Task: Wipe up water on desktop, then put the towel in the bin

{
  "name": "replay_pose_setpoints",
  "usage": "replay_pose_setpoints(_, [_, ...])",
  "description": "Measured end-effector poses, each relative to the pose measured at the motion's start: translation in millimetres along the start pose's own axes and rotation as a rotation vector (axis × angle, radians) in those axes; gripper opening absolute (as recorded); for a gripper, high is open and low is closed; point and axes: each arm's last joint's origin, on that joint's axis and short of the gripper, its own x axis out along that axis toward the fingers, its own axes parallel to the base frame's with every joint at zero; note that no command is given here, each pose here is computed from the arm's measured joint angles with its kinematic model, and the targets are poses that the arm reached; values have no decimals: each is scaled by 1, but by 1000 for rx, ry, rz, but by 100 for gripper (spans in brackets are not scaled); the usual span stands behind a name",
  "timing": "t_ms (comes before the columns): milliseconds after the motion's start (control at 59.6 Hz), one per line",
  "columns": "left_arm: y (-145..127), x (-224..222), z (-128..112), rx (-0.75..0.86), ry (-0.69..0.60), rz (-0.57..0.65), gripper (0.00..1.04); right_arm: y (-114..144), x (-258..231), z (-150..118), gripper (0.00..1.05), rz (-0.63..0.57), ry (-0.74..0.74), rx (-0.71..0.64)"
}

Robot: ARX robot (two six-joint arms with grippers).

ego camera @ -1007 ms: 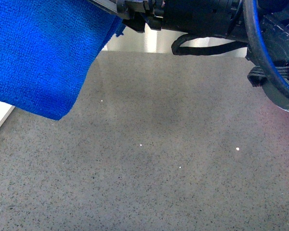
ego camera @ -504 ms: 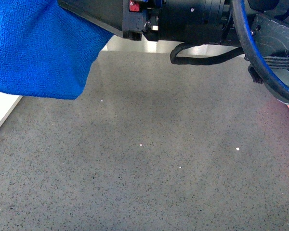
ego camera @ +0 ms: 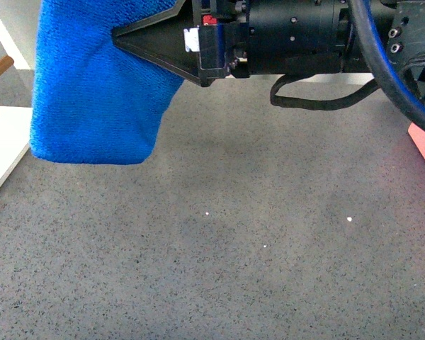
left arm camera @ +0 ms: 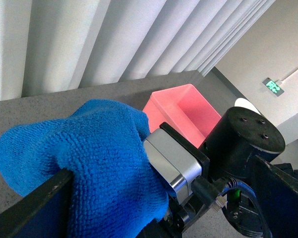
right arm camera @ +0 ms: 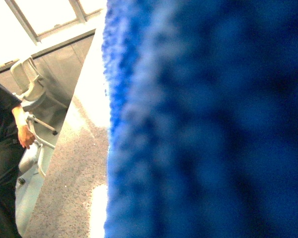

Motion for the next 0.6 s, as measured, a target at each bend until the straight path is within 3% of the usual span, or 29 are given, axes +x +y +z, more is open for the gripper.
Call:
replay_pose_setpoints(34, [1, -3, -3, 69, -91, 171, 85, 0, -1, 0, 4, -2, 3, -3])
replay_pose_setpoints(101, [4, -15, -11, 154, -189, 382, 76, 0, -2, 0, 4, -7, 11, -21])
replay_pose_setpoints(235, [10, -43, -31, 203, -266, 653, 58, 0, -6, -1, 4, -16, 23, -48])
replay_pose_setpoints(604, [14, -90, -81, 229, -235, 691, 8, 6, -8, 3, 4, -13, 47, -114])
